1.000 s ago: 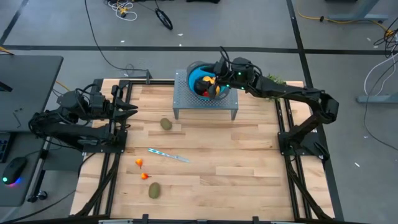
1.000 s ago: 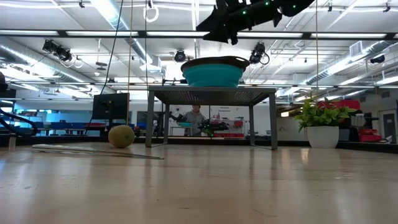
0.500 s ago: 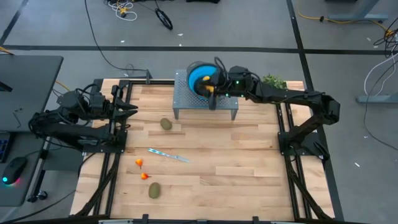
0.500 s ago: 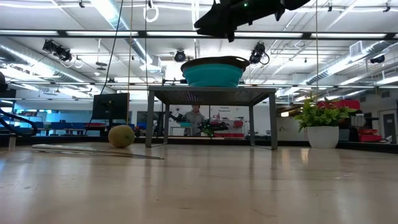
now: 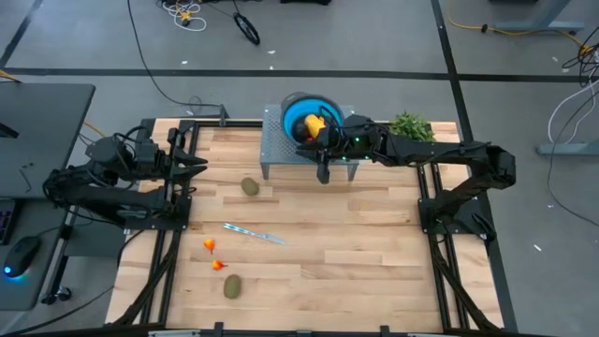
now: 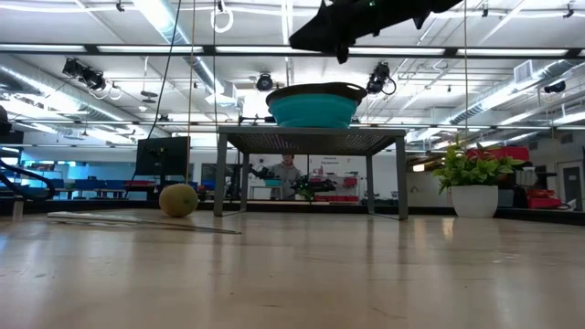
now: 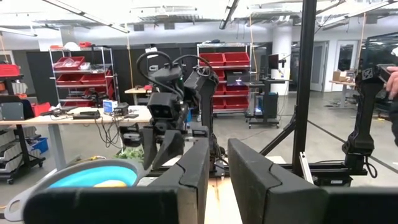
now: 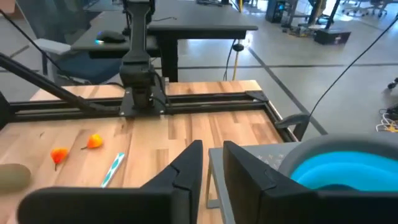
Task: Pick & Place Fruit
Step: Put the top kiwi into the blue bin
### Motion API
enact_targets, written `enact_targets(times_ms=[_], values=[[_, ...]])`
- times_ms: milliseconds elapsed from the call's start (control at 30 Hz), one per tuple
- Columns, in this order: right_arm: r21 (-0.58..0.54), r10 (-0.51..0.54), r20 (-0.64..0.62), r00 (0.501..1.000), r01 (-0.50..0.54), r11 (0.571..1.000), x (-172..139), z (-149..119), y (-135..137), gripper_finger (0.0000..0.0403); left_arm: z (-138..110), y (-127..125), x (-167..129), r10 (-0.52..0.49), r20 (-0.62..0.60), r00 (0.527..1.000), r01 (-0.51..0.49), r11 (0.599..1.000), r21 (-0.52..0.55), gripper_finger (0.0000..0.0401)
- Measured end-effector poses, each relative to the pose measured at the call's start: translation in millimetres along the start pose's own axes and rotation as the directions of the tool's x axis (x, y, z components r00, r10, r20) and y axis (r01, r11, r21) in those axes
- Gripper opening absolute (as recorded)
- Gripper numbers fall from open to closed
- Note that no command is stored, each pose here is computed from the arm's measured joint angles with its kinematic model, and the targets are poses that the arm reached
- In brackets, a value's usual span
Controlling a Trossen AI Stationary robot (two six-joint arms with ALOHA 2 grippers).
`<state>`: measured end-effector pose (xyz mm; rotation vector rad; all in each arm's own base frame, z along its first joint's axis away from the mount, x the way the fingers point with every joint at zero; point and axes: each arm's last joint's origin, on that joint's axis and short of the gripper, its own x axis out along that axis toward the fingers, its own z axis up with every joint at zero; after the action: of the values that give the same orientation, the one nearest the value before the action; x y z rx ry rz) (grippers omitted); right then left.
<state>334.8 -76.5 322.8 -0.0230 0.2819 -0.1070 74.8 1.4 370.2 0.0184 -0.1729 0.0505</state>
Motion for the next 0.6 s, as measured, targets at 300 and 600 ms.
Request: enact_targets(times_ms=[300,600], values=[[-0.051,0.016,0.046,0.999,-0.013,0.999,-31,7,10,0.0031,0,0,0,0.000,0.000,1.000,0.000,1.000,0.000,0.0068],[-0.089,-0.029,0.096,0.995,0.037,0.995,-68,2,15,0.0022,0,0,0,0.000,0.000,1.000,0.000,1.000,0.000,0.0067]])
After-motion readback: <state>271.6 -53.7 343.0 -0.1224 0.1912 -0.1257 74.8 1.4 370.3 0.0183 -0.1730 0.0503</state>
